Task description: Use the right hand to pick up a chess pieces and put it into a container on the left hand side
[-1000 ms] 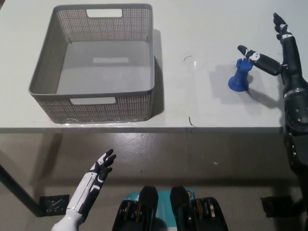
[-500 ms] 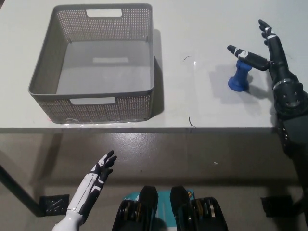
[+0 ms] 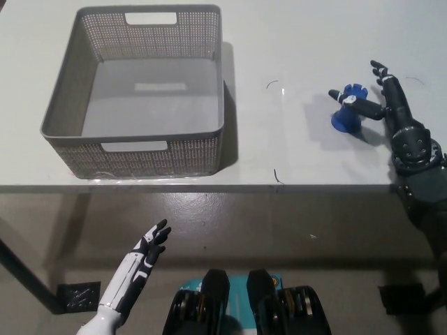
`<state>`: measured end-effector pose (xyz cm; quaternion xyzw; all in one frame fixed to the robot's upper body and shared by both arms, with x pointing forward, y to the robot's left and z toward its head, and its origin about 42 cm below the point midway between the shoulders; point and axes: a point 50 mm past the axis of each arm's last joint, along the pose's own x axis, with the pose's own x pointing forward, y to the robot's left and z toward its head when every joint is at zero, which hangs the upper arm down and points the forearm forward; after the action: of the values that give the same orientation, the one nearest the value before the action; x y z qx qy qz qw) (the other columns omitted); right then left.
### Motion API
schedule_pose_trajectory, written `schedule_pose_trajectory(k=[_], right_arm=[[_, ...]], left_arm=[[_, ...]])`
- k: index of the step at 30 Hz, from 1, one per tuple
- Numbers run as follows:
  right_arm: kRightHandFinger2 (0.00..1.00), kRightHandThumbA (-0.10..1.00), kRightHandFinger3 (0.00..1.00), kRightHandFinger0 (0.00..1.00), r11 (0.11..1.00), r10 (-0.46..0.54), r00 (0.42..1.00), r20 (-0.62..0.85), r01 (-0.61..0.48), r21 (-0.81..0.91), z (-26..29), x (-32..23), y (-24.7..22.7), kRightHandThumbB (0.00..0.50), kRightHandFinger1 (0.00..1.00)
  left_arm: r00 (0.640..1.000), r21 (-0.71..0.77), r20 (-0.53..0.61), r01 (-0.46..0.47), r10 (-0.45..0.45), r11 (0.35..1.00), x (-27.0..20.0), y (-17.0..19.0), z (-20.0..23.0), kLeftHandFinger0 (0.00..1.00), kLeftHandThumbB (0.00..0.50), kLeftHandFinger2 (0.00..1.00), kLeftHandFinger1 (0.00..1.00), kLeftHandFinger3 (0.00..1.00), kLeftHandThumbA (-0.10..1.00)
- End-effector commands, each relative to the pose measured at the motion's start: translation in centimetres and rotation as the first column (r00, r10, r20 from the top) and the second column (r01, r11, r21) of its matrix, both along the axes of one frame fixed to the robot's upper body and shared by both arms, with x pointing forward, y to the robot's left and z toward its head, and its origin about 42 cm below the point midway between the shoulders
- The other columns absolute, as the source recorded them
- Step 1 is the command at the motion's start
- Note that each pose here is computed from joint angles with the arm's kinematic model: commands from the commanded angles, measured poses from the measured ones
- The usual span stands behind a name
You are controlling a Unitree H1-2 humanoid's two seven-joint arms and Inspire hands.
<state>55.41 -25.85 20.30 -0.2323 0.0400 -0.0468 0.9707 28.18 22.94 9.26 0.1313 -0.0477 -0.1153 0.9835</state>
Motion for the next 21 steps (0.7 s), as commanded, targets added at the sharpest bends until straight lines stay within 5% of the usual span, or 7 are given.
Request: schedule_pose_trajectory(k=[1,12,14,21], right_arm=[[1.00,1.00,1.00,1.00,1.000,-0.022,0.995,0.095,0.024,-0.017,4.4,1.6,-1.0,0.406,1.00],[1.00,0.99,1.00,1.00,1.000,-0.029,0.999,0.024,0.029,0.001,2.5,1.1,-1.4,0.396,1.00],[1.00,0.97,1.00,1.00,0.999,-0.020,1.000,0.022,0.019,0.027,2.5,1.2,-1.0,0.434,1.00],[1.00,1.00,1.00,1.00,1.000,-0.001,1.000,0.029,0.001,-0.002,3.0,1.5,0.4,0.442,1.00]], left_arm=[[0.998,0.013,0.045,0.035,-0.036,0.999,-0.1,0.3,0.5,1.00,0.250,1.00,1.00,1.00,1.00],[0.997,0.016,0.056,0.049,-0.050,0.999,0.2,0.0,0.7,1.00,0.246,1.00,1.00,1.00,1.00],[0.997,0.012,0.061,0.051,-0.052,0.999,0.3,0.0,0.8,1.00,0.239,1.00,1.00,1.00,1.00],[0.996,0.029,0.069,0.051,-0.052,0.998,0.6,-0.1,1.1,1.00,0.241,1.00,1.00,1.00,1.00]])
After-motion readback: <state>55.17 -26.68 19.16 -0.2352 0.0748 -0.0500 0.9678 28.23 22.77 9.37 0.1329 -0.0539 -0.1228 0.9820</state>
